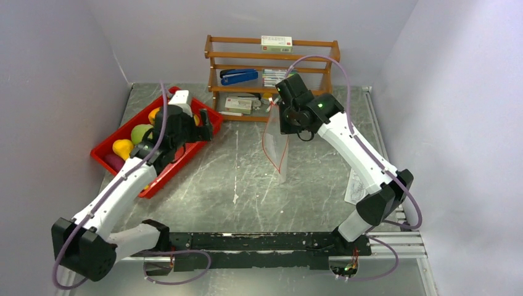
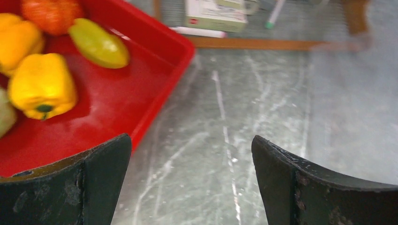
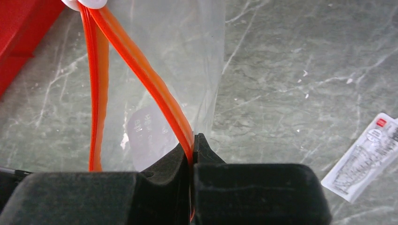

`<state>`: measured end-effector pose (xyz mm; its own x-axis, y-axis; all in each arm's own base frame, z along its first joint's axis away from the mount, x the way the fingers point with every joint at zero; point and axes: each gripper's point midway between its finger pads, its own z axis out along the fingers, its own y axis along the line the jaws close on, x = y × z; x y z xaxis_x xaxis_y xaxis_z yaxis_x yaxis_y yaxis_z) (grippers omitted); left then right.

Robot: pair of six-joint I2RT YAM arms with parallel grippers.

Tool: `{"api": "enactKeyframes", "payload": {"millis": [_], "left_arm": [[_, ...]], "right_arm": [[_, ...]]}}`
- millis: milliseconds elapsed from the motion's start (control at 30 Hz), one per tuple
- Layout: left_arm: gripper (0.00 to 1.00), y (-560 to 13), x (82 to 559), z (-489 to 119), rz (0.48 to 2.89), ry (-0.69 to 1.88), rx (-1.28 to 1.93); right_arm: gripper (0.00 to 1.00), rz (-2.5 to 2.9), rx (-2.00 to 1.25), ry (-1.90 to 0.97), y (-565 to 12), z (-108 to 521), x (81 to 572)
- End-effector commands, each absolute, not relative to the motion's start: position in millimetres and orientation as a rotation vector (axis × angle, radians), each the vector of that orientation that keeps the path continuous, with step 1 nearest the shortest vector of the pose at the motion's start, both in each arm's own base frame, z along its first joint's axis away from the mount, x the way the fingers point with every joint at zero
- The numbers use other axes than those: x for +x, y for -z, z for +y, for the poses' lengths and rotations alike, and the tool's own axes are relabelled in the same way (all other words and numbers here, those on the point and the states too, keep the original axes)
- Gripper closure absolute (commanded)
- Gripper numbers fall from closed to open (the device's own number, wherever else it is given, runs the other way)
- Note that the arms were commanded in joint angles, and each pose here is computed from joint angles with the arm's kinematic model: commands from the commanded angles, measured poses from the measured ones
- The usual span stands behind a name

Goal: Place the food in the zip-top bag and seal the zipper
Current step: Pick up the fake vegetable from the bin.

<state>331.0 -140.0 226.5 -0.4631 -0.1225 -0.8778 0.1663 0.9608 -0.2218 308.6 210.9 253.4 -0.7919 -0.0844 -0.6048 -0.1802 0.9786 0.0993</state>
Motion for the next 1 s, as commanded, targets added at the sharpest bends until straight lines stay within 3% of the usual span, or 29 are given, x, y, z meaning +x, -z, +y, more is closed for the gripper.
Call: {"api": "enactKeyframes", "payload": {"millis": [0, 533, 967], "left_arm": [[0.01, -229.7, 353.0, -86.7, 2.049, 0.172, -0.109], [0.12, -192.0, 401.7, 11.5, 2.213, -0.020, -0.218], [0.03, -129.3, 441.2, 38.5, 2.355, -0.029, -0.242]], "right_arm": [[1.00, 2.477, -0.195, -0.115, -263.7, 191.9, 302.1], [1.00, 2.461, -0.229, -0.273, -250.6, 209.8, 294.5], [1.00, 2.445, -0.243, -0.348, -255.9, 218.5, 290.6]]}}
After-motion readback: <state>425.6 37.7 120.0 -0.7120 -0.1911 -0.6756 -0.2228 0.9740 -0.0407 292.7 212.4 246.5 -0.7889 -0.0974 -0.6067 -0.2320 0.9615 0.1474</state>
